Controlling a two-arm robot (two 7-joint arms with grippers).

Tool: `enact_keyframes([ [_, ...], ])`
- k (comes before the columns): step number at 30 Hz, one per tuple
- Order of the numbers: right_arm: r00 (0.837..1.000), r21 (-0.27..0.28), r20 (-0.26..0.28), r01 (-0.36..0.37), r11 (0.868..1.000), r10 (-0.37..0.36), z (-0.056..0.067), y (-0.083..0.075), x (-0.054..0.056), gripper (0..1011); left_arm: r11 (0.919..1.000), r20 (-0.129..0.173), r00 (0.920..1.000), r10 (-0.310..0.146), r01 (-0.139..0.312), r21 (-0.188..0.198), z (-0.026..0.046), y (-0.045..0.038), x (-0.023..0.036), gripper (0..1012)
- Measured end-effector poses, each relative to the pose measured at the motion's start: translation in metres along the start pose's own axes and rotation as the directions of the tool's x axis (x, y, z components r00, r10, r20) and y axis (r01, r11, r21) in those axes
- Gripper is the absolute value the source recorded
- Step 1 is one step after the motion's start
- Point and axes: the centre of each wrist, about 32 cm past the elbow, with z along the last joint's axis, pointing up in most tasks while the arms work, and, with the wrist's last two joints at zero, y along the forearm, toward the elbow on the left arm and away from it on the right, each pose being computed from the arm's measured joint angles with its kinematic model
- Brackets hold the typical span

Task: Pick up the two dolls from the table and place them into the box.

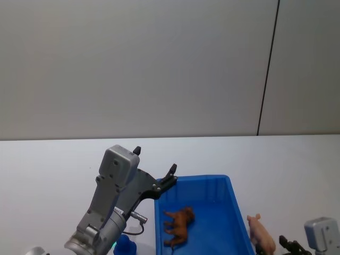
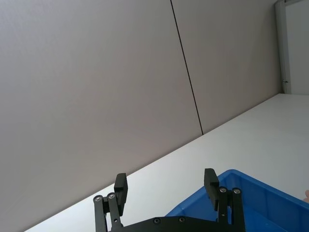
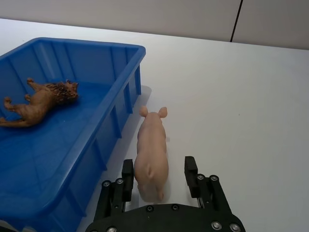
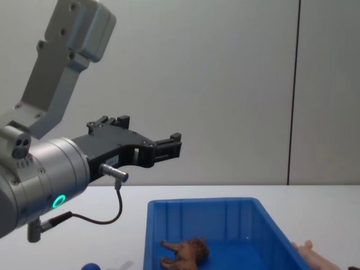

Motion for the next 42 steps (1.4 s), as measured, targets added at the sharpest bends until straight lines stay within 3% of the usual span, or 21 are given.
enact_keyframes([
  [10,1.0,0.003,-0.001,0.0,1.0,0.0,-0.002,0.001,0.001,383,1.0,0.0,1.0,0.0,0.0,0.0,0.0,0.0,0.0,1001],
  [20,1.0,0.043,0.008,0.0,0.999,-0.001,0.003,0.0,0.001,379,1.0,0.0,1.0,0.0,0.0,0.0,0.0,0.0,0.0,1002],
  [27,1.0,0.117,0.029,-0.01,0.993,0.007,0.015,-0.002,0.0,379,1.0,0.0,1.0,0.0,0.0,0.0,0.0,0.0,0.0,1001],
  [42,0.992,0.263,0.058,-0.122,0.957,0.111,0.052,0.009,-0.011,379,1.0,0.0,1.0,0.0,0.0,0.0,0.0,0.0,0.0,1001],
])
